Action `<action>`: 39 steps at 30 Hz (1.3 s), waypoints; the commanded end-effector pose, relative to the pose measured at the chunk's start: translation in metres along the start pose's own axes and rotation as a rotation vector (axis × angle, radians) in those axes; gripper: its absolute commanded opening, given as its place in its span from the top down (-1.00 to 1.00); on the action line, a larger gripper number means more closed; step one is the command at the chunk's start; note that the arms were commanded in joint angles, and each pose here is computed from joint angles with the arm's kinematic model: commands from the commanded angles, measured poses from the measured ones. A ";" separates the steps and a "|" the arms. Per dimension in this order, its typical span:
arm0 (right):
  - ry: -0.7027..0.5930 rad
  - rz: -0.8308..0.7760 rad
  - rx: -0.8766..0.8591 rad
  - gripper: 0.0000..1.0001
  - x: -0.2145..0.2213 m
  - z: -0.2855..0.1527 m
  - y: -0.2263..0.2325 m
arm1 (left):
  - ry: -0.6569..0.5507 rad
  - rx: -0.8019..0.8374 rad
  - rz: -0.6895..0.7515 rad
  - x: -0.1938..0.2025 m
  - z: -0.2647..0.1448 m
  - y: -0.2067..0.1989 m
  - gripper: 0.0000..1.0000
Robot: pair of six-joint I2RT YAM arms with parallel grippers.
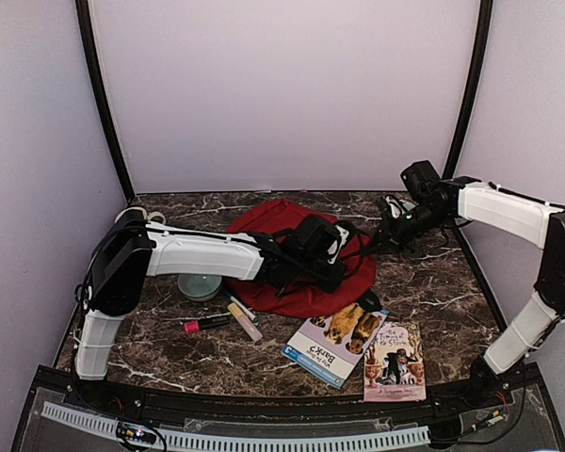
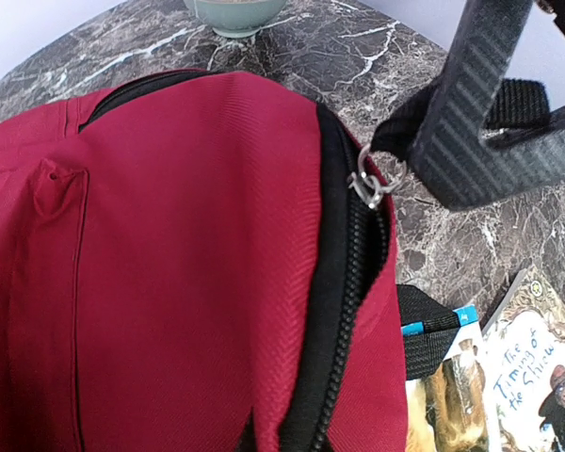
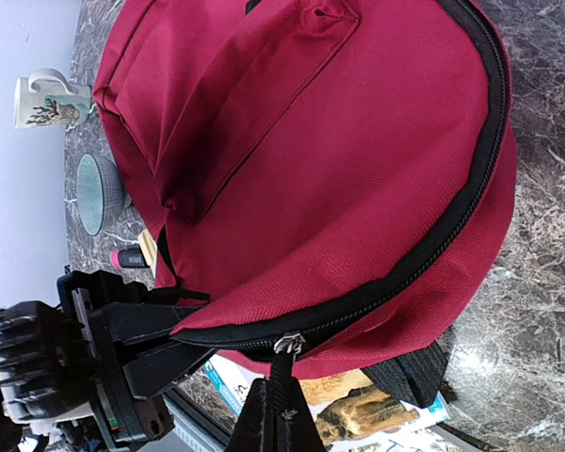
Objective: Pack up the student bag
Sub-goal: Hold the student bag at the center of the board, then unzip the largest pocket of the student bag.
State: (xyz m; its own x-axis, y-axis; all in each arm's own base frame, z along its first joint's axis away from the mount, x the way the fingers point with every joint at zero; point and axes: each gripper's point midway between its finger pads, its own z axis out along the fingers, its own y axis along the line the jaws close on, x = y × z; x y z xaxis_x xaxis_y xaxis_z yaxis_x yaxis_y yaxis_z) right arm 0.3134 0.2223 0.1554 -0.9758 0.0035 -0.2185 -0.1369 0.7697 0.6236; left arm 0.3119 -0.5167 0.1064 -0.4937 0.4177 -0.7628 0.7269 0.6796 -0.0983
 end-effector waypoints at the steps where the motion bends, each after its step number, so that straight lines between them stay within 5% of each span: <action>1: -0.060 -0.019 -0.040 1.00 -0.018 -0.017 0.016 | 0.009 -0.020 -0.001 0.000 -0.013 0.001 1.00; 21: -0.139 0.098 0.071 1.00 -0.131 -0.002 -0.035 | -0.022 0.060 0.156 0.015 -0.055 -0.003 1.00; 39: -0.182 0.138 0.086 1.00 -0.193 0.030 -0.057 | -0.065 0.194 0.252 -0.019 -0.054 -0.011 1.00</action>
State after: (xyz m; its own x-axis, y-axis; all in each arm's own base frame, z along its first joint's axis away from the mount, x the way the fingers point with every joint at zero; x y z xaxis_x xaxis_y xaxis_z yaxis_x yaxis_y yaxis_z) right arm 0.4602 0.2227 0.1352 -0.9850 0.1307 -0.1130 0.0316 0.7792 0.6260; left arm 0.3137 -0.4834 0.1383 -0.3104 0.4891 -0.8151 0.8303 0.5571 0.0180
